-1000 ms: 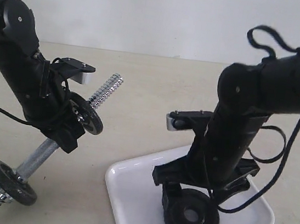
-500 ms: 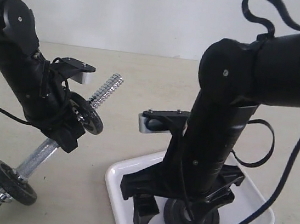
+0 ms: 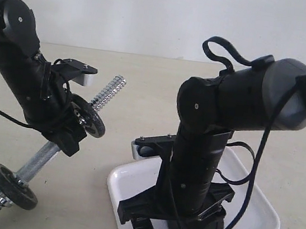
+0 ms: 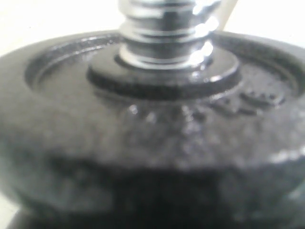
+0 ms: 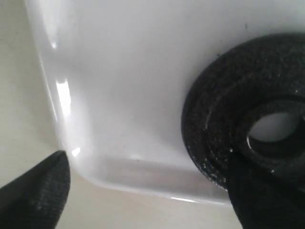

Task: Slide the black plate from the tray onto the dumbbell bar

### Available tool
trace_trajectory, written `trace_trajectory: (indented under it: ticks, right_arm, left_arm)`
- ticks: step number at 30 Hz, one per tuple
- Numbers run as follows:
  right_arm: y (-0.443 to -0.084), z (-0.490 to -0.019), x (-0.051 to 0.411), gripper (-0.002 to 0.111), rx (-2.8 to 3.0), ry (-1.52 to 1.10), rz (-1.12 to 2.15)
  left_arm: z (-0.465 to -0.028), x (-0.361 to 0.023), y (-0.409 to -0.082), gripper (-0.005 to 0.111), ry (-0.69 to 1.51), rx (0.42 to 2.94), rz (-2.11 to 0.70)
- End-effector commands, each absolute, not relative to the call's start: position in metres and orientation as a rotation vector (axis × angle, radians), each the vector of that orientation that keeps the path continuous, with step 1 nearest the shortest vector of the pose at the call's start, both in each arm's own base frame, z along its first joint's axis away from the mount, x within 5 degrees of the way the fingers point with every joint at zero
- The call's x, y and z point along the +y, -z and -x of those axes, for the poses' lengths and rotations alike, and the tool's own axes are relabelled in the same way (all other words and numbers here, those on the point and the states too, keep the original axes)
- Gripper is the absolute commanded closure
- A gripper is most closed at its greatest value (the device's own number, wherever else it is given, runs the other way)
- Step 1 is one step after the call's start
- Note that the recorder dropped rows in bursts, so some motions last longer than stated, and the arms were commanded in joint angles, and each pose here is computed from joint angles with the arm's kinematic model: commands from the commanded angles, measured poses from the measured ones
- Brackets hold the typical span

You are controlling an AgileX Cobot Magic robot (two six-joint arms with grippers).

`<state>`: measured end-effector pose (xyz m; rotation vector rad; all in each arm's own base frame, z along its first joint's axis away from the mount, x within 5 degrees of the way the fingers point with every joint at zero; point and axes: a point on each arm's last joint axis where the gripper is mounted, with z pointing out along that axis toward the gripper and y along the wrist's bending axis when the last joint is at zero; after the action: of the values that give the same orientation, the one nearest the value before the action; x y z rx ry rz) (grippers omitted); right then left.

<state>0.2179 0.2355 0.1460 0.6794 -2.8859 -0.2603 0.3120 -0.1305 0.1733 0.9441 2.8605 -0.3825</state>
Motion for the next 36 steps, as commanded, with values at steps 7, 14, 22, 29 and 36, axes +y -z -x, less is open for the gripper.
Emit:
trace_trajectory:
  ticks: [7,14,22,29,36]
  right_arm:
    - [-0.145,-0.225,0.237,0.026,-2.954,0.263,-0.758]
    - [-0.146,-0.224,0.232,0.026,-2.927,0.188,-0.808]
    - [-0.163,-0.227,0.232,0.026,-2.956,0.175,-0.859]
    - [-0.176,-0.23,0.23,0.026,-2.973,0.146,-0.867]
    - [-0.175,-0.229,0.227,0.026,-2.96,0.096,-0.866]
  left_arm:
    - [-0.311,-0.136,-0.2,0.102,0.436,2.776,-0.921]
    - [-0.311,-0.136,-0.2,0.102,0.436,2.776,-0.921]
    - [-0.311,-0.136,-0.2,0.102,0.436,2.776,-0.921]
    - [-0.311,-0.136,-0.2,0.102,0.436,2.776,-0.921]
    - [-0.311,-0.136,-0.2,0.102,0.436,2.776,-0.921]
